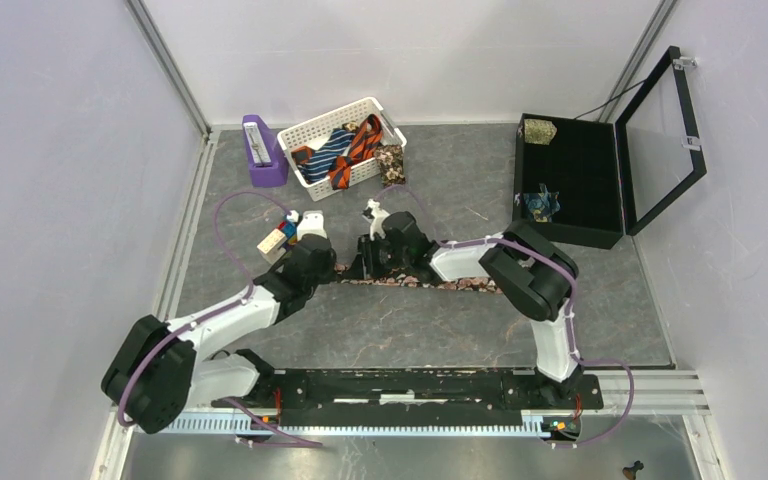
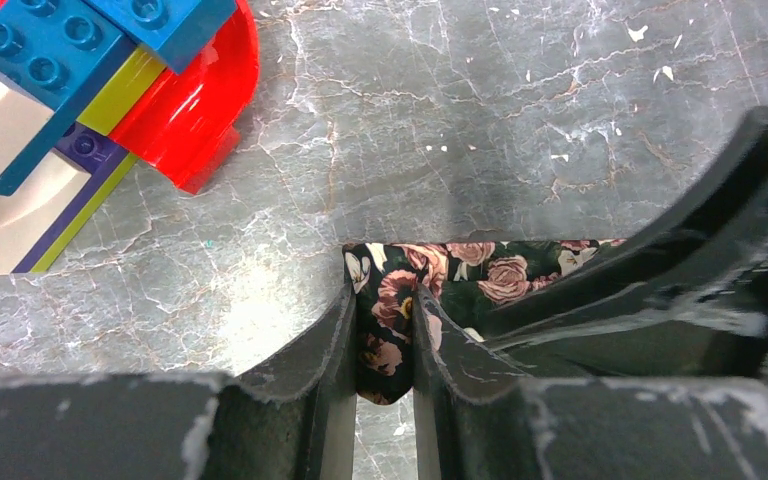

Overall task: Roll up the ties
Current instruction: Roll the tie at the center of the board.

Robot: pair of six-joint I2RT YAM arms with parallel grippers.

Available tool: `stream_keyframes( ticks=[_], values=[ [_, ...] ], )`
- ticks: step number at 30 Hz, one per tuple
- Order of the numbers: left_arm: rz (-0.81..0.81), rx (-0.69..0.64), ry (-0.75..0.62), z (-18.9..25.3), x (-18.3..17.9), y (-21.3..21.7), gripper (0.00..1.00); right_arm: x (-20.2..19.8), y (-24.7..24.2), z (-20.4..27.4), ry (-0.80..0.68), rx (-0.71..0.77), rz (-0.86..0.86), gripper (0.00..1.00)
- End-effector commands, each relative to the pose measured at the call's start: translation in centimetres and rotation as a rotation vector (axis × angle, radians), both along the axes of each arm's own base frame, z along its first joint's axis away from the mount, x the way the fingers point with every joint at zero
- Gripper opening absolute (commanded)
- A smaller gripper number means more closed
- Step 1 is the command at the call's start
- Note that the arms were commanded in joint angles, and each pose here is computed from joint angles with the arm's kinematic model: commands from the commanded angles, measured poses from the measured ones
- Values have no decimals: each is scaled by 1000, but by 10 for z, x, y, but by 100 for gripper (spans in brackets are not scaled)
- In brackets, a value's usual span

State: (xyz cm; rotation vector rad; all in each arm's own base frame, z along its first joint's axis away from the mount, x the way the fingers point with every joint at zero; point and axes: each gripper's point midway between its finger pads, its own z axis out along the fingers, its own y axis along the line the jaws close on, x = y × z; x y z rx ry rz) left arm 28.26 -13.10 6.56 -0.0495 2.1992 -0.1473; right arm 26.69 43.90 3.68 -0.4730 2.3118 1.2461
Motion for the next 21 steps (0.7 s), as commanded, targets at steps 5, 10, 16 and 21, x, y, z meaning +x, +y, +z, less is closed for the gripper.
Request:
stream_keyframes(
  ticks=[5,10,16,21],
  values=[
    [4,126,-34,9,7,-2,2,12,-57,30,-113,-59,-58,31],
    [10,178,-27,6,7,-6,2,16,-81,28,-114,-73,-98,31],
    [12,255,-28,5,7,-13,2,22,-98,32,-122,-76,-136,31],
    [-13,298,-29,0,3,-23,2,29,-116,37,-137,-92,-189,32]
  ],
)
